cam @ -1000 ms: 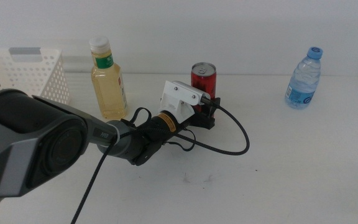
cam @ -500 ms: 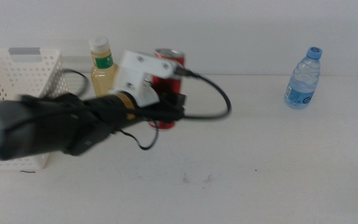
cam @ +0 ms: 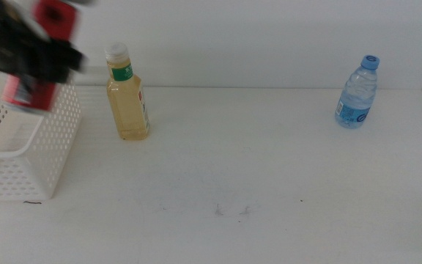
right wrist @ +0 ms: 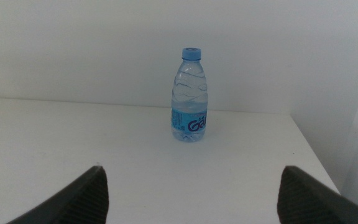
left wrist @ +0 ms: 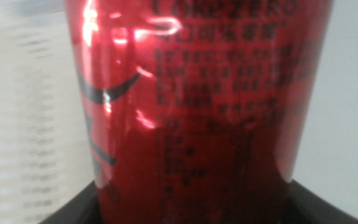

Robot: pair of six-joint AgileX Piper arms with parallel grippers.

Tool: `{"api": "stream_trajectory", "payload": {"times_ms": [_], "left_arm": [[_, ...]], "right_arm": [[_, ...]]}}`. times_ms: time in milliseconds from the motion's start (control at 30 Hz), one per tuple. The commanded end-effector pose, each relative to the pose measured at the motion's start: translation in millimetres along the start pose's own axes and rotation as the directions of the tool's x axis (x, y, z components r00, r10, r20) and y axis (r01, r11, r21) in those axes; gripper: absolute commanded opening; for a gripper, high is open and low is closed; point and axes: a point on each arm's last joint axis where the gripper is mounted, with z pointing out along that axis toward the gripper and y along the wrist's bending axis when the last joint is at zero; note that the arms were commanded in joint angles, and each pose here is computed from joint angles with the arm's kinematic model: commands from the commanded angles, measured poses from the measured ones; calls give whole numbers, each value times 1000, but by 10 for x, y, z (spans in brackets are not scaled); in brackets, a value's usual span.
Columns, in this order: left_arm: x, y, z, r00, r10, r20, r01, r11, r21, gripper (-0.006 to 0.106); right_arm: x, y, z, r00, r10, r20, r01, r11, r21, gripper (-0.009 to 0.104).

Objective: Use arms to grab the bottles and put them into the dustbin to the left of the table.

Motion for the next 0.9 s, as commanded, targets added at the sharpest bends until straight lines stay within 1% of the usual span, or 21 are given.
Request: {"api": "stream_trajectory", "payload": {"times_ms": [0,100,167,233,300,400,467,567,600,633,700,767,867], "left_arm": [[-136,352,-53,1000,-18,-9,18,999,-51,-2],[-189,738,139,996,-72,-47,68,994,-79,-2],[-163,964,371,989,-125,-80,118,989,-90,-2],[-100,1102,645,975,-179,-134,169,982,-83,-2],[-18,1218,890,958,-213,-194,199,976,-91,-2],[77,1284,1249,939,-228,-259,211,973,-92,-2],[119,1289,1477,939,-201,-280,185,979,-83,-1],[184,1283,1722,931,-196,-307,182,980,-75,6],[198,1279,1772,929,-197,-313,184,980,-72,9],[214,1276,1824,927,-198,-318,185,980,-70,15],[230,1268,1896,926,-204,-319,194,979,-63,31],[237,1265,1925,925,-205,-319,196,979,-61,51],[247,1279,1911,927,-174,-332,160,985,-68,84]], "right_arm": [[4,-2,-1,1000,-8,6,8,1000,4,90],[4,-2,-1,1000,-8,6,8,1000,4,90],[4,-2,-1,1000,-8,6,8,1000,4,90],[4,-2,-1,1000,-8,6,8,1000,4,90],[4,-2,-1,1000,-8,6,8,1000,4,90],[4,-2,-1,1000,-8,6,8,1000,4,90],[4,-2,-1,1000,-8,6,8,1000,4,90],[4,-2,-1,1000,-8,6,8,1000,4,90],[4,-2,-1,1000,-8,6,8,1000,4,90],[4,-2,-1,1000,-8,6,8,1000,4,90],[4,-2,-1,1000,-8,6,8,1000,4,90],[4,-2,-1,1000,-8,6,8,1000,4,90],[4,-2,-1,1000,-8,6,8,1000,4,90]]}}
